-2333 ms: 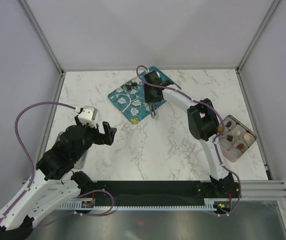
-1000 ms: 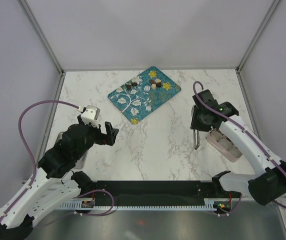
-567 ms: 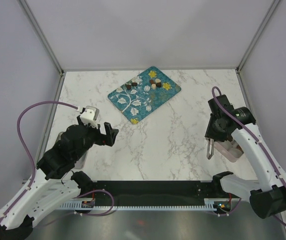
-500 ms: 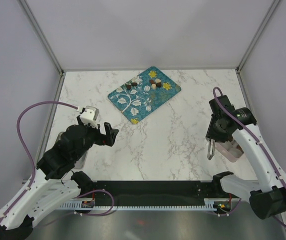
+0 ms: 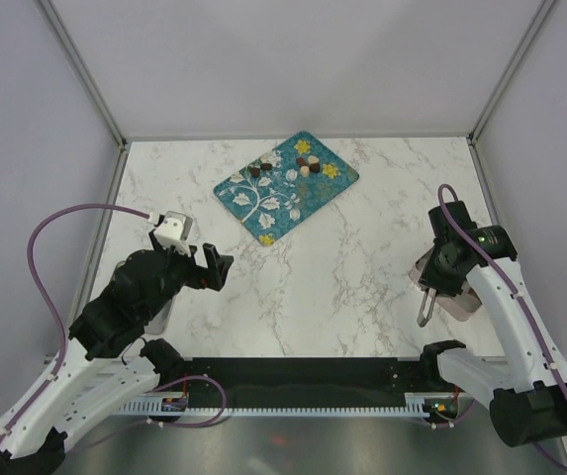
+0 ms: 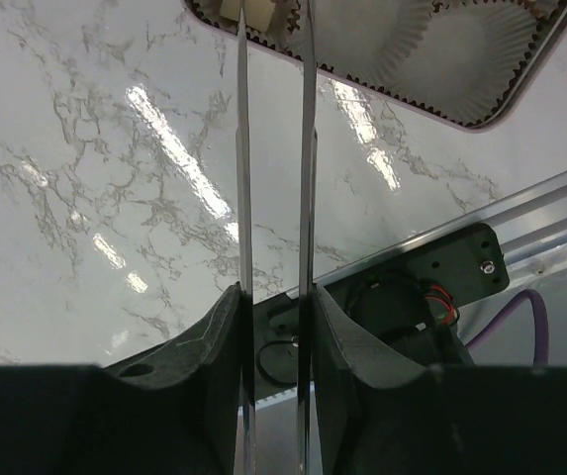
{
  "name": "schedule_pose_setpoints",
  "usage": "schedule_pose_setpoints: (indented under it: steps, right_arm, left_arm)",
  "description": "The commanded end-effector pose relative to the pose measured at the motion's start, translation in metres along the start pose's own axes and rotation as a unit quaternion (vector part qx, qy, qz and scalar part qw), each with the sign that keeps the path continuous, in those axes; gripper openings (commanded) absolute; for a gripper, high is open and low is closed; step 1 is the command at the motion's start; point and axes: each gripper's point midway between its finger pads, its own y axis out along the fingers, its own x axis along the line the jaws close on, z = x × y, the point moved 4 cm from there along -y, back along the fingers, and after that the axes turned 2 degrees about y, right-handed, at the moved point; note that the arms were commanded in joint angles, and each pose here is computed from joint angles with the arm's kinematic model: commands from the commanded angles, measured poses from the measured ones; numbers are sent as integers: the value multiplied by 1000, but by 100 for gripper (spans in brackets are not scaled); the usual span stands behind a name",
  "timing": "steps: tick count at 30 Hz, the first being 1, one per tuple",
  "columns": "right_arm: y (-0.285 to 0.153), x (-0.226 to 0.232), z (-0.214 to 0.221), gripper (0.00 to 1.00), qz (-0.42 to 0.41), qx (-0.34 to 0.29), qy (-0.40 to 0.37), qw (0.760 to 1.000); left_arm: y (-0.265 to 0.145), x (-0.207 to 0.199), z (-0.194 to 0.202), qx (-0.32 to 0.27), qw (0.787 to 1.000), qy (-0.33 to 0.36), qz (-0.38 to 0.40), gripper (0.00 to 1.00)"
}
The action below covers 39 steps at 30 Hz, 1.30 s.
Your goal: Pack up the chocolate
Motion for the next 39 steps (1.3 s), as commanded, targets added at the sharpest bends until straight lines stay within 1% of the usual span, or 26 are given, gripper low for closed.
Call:
schedule_pose_setpoints:
  steps: [1, 4, 6, 9, 15, 20, 22, 39]
  right_arm:
    - [-9, -20, 15, 36, 32, 26, 21, 999]
    - [-4, -25, 19, 35, 40, 32, 31, 998]
    - [3, -31, 26, 35, 50, 48, 40, 997]
    - [6, -38, 27, 35, 62, 46, 49, 996]
    - [12, -46, 33, 35, 67, 63, 63, 994]
    - [10, -44, 33, 36, 60, 63, 64, 994]
    - [11, -44, 31, 36, 60, 65, 81, 993]
    - [12, -42, 33, 45, 55, 68, 88, 992]
  left_arm:
    - [-3, -3, -5, -12, 1000, 2, 11, 100]
    - [-4, -3, -6, -14, 1000, 0, 13, 100]
    - [-4, -4, -6, -13, 1000, 0, 15, 100]
    - [-5, -3, -7, -16, 1000, -1, 15, 100]
    - [-6, -4, -8, -20, 1000, -2, 17, 100]
    - [-8, -3, -8, -24, 1000, -3, 16, 100]
    - [-8, -3, -9, -24, 1000, -3, 17, 100]
    - [-8, -3, -9, -25, 1000, -3, 16, 100]
